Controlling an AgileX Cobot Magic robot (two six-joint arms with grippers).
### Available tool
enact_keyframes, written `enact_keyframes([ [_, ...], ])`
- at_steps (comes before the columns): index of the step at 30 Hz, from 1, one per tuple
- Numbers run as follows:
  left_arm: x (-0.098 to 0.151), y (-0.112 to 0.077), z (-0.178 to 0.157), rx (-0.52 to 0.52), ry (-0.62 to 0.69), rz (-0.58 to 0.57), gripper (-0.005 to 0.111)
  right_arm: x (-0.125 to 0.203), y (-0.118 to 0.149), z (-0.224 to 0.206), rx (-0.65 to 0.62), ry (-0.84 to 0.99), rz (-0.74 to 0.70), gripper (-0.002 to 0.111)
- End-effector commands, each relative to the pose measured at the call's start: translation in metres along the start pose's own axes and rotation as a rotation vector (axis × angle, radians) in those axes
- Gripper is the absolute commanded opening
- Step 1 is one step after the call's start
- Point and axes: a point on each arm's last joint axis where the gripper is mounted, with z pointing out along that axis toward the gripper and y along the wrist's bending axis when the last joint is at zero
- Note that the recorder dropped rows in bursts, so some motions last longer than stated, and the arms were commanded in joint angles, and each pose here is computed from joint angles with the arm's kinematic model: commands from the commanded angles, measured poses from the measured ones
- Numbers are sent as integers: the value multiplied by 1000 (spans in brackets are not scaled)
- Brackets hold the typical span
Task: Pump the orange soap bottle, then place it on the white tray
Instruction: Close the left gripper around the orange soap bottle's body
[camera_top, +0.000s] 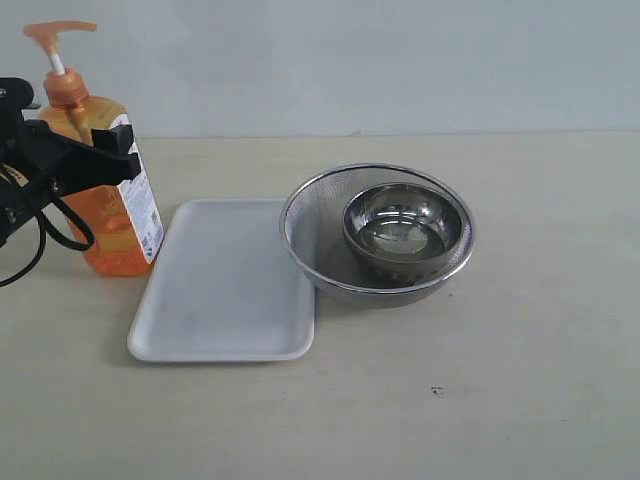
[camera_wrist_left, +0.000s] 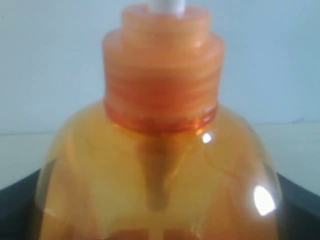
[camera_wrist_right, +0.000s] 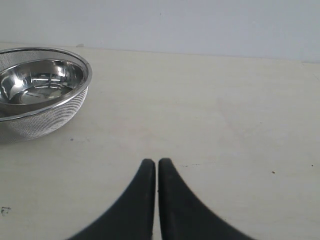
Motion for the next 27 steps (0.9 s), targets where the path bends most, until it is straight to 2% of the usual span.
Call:
enact_keyframes([
  [1, 0, 0, 1, -3, 0, -11, 5, -1, 0, 0, 7, -9, -6, 0],
  [27, -7, 0, 1, -5, -73, -11, 5, -1, 0, 0, 7, -9, -3, 0],
])
